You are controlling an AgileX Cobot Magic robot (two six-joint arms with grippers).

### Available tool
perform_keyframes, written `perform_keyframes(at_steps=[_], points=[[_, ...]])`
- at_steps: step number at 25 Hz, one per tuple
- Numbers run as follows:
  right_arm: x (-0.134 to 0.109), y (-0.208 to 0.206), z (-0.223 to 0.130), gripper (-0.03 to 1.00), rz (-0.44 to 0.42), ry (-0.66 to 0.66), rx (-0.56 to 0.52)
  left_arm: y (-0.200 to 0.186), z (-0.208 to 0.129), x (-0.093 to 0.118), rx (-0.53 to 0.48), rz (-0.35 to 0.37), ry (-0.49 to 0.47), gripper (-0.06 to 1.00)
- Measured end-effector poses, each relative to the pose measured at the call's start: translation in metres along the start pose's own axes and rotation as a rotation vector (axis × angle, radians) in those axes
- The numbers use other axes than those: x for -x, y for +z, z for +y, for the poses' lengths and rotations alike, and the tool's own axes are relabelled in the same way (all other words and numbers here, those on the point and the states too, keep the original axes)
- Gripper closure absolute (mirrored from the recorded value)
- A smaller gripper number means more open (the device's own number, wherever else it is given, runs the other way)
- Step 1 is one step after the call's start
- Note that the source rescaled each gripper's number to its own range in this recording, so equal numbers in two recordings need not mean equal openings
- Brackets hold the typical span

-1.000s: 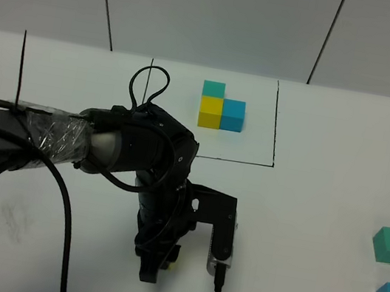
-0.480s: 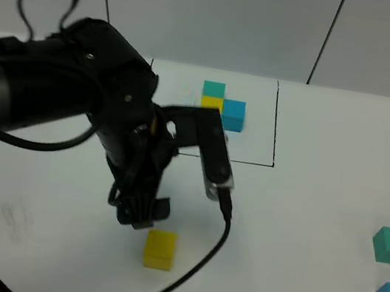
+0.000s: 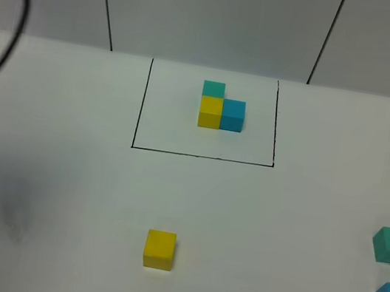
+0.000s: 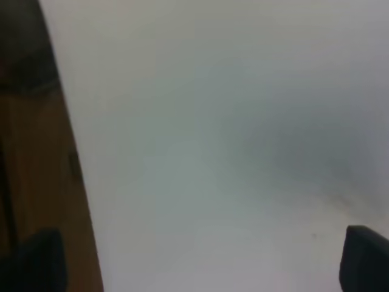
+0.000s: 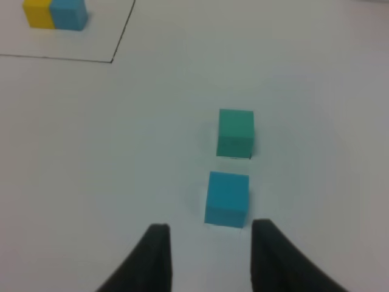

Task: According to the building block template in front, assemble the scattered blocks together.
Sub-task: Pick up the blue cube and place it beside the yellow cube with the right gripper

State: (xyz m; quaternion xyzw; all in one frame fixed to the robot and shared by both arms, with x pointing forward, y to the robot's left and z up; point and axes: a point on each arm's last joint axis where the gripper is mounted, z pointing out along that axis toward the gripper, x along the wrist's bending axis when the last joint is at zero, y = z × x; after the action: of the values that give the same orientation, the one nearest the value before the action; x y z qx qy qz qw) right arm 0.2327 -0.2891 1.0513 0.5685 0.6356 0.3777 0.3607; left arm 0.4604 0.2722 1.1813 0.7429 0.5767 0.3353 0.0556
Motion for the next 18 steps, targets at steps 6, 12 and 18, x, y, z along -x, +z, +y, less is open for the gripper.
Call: perform_keyframes(at_steps=[6,12,18], points=[[0.0,0.0,0.0,0.97,0.0,0.0,0.0,-0.093,-0.074,-0.045,0.295,0.002,-0.105,0.03],[0.0,0.0,0.0,0.97,0.0,0.0,0.0,-0.163,-0.172,-0.06,0.623,-0.042,-0.21,0.05],[0.0,0.0,0.0,0.97,0.0,0.0,0.0,-0.196,-0.254,-0.048,0.884,-0.169,-0.282,0.05]])
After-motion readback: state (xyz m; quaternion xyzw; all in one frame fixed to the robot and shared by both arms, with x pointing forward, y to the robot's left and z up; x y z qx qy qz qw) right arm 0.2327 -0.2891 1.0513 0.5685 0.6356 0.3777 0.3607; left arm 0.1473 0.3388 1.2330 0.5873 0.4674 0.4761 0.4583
